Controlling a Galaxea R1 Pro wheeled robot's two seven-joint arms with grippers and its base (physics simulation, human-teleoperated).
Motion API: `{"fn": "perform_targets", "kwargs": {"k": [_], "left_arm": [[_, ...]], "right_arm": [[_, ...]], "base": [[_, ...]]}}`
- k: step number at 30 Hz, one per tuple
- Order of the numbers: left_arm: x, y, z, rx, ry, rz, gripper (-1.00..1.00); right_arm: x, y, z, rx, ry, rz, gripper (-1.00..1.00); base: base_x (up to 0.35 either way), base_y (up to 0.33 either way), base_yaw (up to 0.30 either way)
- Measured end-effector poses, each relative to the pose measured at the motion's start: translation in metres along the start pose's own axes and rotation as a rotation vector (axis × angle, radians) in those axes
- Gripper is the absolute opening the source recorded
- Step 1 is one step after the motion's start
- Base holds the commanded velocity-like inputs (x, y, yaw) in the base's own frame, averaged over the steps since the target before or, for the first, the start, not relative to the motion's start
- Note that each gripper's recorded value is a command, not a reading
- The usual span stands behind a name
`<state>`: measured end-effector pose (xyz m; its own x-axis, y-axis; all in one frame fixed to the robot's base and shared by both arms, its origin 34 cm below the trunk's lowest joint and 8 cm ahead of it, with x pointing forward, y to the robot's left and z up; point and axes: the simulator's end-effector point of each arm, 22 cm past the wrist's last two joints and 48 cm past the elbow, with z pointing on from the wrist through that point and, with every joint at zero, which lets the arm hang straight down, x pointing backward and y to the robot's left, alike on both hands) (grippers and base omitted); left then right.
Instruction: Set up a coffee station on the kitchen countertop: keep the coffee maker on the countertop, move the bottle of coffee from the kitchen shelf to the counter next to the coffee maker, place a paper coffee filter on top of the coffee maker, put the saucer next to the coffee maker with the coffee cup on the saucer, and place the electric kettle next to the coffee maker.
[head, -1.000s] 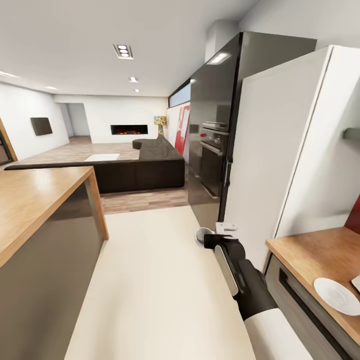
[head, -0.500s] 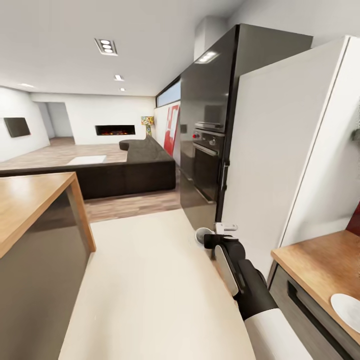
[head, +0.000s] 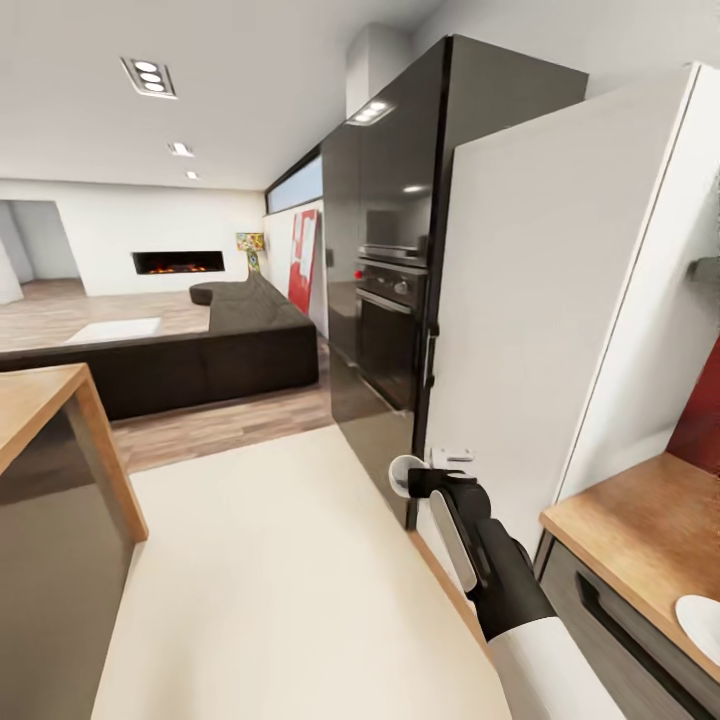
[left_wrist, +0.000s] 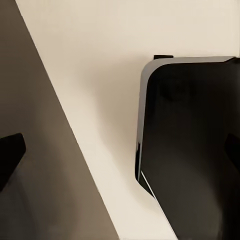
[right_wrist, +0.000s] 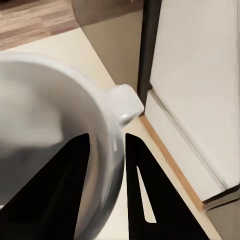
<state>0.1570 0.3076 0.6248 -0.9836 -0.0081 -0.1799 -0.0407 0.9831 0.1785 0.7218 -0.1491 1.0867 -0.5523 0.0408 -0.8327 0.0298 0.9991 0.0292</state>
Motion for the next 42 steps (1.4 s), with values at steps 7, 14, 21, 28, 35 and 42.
{"fn": "perform_targets", "kwargs": {"k": [7, 14, 21, 28, 35, 42], "left_arm": [[0.0, -0.0005, 0.0, 0.001, 0.0, 0.0, 1.0], [-0.0003, -0.0007, 0.0001, 0.001, -0.001, 0.0, 1.0], [-0.0002, -0.0006, 0.0001, 0.001, -0.001, 0.0, 1.0], [-0.0004, -0.0009, 0.0001, 0.001, -0.001, 0.0, 1.0], [-0.0003, -0.0008, 0.0001, 0.001, -0.001, 0.0, 1.0], [-0.0001, -0.0007, 0.0, 0.001, 0.0, 0.0, 1.0]], "right_arm": [[-0.0002, 0.0, 0.0001, 0.0, 0.0, 0.0, -1.0], [0.0, 0.0001, 0.0004, 0.0, 0.0, 0.0, -1.0], [0.0, 0.0, 0.0006, 0.0, 0.0, 0.0, -1.0], [0.0001, -0.0002, 0.0006, 0.0, 0.001, 0.001, -1.0], [0.0001, 0.0, 0.0006, 0.0, 0.001, 0.001, -1.0], [0.0, -0.0001, 0.0006, 0.0, 0.001, 0.001, -1.0]], "base": [[0.245, 0.211, -0.266], [0.111, 0.071, -0.266], [0.009, 0.005, -0.266], [0.001, 0.0, -0.266], [0.0, 0.0, -0.266], [0.0, 0.0, -0.266]]}}
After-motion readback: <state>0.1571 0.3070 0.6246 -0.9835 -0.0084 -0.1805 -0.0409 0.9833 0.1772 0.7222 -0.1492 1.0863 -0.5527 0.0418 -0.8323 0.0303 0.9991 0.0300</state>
